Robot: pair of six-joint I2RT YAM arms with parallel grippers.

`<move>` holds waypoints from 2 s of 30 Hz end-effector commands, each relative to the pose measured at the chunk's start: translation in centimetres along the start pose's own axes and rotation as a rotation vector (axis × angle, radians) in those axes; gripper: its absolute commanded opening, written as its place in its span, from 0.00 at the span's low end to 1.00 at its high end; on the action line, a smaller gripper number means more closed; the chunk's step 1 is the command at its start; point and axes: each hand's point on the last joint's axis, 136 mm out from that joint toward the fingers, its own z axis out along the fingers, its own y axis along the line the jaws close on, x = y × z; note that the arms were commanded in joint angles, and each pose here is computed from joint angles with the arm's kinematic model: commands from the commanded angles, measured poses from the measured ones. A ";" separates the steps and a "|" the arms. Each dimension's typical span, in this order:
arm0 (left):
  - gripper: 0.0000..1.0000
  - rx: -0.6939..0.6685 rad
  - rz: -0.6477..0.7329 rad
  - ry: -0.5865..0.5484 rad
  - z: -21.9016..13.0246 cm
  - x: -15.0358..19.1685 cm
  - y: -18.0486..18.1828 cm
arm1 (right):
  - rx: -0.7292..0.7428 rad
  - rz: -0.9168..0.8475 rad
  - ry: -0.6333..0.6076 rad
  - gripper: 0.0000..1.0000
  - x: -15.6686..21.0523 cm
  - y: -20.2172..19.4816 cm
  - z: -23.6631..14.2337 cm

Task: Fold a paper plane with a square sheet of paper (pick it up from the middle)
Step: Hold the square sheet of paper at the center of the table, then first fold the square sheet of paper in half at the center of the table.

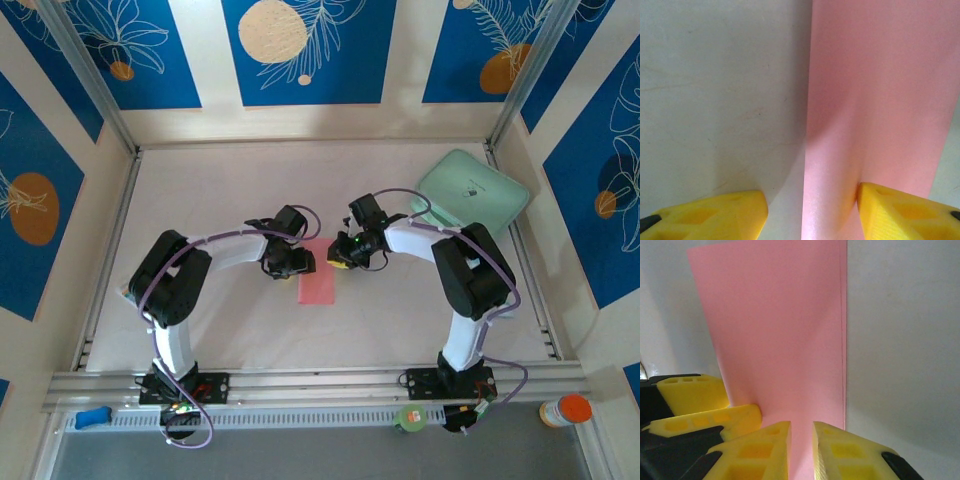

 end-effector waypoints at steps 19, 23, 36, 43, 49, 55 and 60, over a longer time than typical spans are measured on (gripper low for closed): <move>0.61 -0.152 0.022 0.206 5.8 6.0 4.8 | -0.028 -0.012 0.056 0.15 0.2 0.8 1.0; 0.60 -0.152 0.023 0.209 5.9 6.0 4.8 | -0.026 -0.011 0.059 0.15 0.3 0.7 1.0; 0.59 -0.150 0.028 0.215 6.1 6.1 4.9 | -0.039 -0.011 0.072 0.15 0.4 0.8 1.3; 0.59 -0.157 0.018 0.221 6.3 6.2 5.1 | -0.025 -0.005 0.088 0.13 0.6 0.3 1.9; 0.59 -0.164 0.016 0.222 6.3 6.3 5.3 | 0.020 0.008 0.109 0.10 1.1 -1.2 2.6; 0.59 -0.154 0.017 0.202 5.4 5.7 4.6 | 0.116 0.019 0.132 0.07 2.0 -4.3 3.1; 0.59 -0.118 0.028 0.101 1.8 3.1 2.2 | 0.187 -0.006 0.159 0.05 2.2 -6.6 3.6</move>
